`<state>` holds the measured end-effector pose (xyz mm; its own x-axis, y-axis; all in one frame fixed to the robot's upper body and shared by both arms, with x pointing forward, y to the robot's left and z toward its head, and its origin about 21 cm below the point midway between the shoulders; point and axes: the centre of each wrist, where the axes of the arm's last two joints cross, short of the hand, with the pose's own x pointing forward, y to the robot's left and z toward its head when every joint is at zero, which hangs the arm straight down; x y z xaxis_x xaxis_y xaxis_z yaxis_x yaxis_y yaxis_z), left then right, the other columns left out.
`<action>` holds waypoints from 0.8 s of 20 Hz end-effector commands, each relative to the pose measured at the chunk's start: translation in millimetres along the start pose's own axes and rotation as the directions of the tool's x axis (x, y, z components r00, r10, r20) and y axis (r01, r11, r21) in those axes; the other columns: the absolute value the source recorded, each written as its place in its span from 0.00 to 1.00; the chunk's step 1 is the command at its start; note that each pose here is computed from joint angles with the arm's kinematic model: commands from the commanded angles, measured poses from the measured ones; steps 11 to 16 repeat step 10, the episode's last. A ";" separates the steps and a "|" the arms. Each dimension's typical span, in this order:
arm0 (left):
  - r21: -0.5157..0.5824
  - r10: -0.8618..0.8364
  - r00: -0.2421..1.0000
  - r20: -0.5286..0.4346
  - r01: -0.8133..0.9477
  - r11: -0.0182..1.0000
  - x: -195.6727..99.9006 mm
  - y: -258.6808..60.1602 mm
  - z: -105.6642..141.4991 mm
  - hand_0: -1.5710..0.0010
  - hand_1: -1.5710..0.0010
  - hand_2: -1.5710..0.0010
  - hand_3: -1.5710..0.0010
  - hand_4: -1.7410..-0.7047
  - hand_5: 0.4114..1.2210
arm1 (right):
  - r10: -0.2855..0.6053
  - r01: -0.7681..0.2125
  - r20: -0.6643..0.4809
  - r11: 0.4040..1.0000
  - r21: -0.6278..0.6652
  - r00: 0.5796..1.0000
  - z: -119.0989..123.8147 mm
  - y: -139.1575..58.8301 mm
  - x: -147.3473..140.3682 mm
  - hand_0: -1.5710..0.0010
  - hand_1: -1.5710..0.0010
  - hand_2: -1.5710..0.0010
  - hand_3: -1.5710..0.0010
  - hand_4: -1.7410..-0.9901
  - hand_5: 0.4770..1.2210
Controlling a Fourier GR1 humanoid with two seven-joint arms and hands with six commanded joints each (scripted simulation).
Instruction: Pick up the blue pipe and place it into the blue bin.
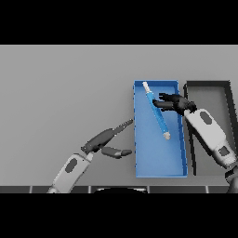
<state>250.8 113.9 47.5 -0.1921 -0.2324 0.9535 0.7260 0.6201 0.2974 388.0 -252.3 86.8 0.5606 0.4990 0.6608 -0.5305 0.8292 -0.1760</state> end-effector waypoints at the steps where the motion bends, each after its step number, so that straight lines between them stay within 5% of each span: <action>1: 0.000 0.000 1.000 0.011 0.000 1.000 -0.1 -0.9 1.7 1.00 1.00 1.00 1.00 0.83 0.08 | 0.010 -0.010 0.012 1.000 0.011 1.000 -0.1 -1.7 0.3 0.85 0.92 0.97 0.99 0.78 0.40; 4: 0.000 -0.005 1.000 0.013 0.005 1.000 2.3 1.5 2.1 1.00 1.00 1.00 1.00 0.83 0.08 | -0.028 0.027 0.020 0.999 0.041 0.999 0.3 0.9 -0.5 0.92 0.96 0.98 0.99 0.78 0.45; 16: 0.000 -0.002 1.000 -0.003 0.002 1.000 9.1 0.6 -8.0 1.00 1.00 1.00 1.00 0.83 0.08 | -0.005 0.004 0.021 0.999 0.038 1.000 0.1 3.7 -1.4 0.86 0.94 0.98 1.00 0.78 0.43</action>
